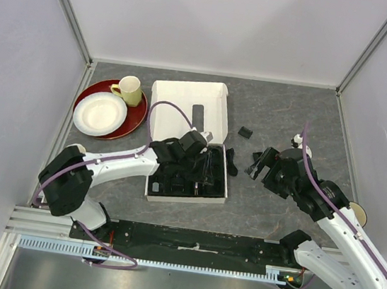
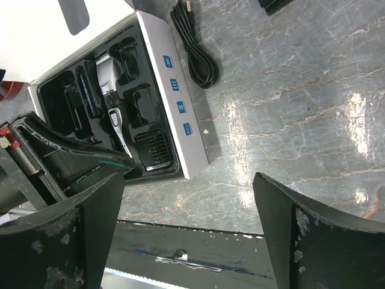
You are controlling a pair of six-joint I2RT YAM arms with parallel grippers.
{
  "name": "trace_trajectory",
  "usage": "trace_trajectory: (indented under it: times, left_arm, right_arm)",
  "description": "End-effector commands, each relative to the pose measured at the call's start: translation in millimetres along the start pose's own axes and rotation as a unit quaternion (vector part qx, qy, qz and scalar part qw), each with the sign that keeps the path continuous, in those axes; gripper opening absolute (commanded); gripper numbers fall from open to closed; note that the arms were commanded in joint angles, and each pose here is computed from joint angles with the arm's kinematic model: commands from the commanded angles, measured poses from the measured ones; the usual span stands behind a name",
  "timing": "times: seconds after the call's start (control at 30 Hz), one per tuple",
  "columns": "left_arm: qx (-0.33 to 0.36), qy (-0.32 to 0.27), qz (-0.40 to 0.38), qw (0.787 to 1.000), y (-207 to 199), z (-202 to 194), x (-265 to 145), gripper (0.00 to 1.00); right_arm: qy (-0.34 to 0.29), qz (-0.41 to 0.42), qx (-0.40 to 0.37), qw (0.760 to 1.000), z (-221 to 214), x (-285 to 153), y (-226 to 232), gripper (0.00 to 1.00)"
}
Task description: Sort the hair-cutting tools
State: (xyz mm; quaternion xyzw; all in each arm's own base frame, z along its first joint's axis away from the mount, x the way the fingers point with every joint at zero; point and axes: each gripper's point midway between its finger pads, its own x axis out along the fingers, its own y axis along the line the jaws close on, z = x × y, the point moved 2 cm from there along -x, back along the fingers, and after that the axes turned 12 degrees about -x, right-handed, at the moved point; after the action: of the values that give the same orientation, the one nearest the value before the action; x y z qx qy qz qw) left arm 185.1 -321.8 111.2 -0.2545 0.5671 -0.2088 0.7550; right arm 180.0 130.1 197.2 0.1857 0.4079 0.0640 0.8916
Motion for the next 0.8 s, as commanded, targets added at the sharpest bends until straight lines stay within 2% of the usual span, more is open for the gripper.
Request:
trace_trajectory:
  times: [0.0,0.17,0.57,0.77]
  left_arm:
    - [0.031,-0.008,-0.019,0.999,-19.0,5.6,2.6,0.29]
    - [0.027,-0.004,0.021,0.999,-2.9,2.4,13.9,0.27]
    - [0.04,-0.005,0.058,0.998,16.0,-1.1,43.0,0.27]
    - [0.053,-0.036,0.05,0.997,7.3,9.7,26.4,0.27]
  right_arm:
    - [-0.014,0.012,0.006,1.0,6.3,1.4,5.2,0.95]
    - [-0.013,0.012,0.005,1.0,5.3,1.7,4.7,0.95]
    - [-0.001,-0.007,0.002,1.0,-3.0,11.7,-3.5,0.95]
    - [0.0,-0.019,-0.006,1.0,-3.0,15.1,-6.8,0.95]
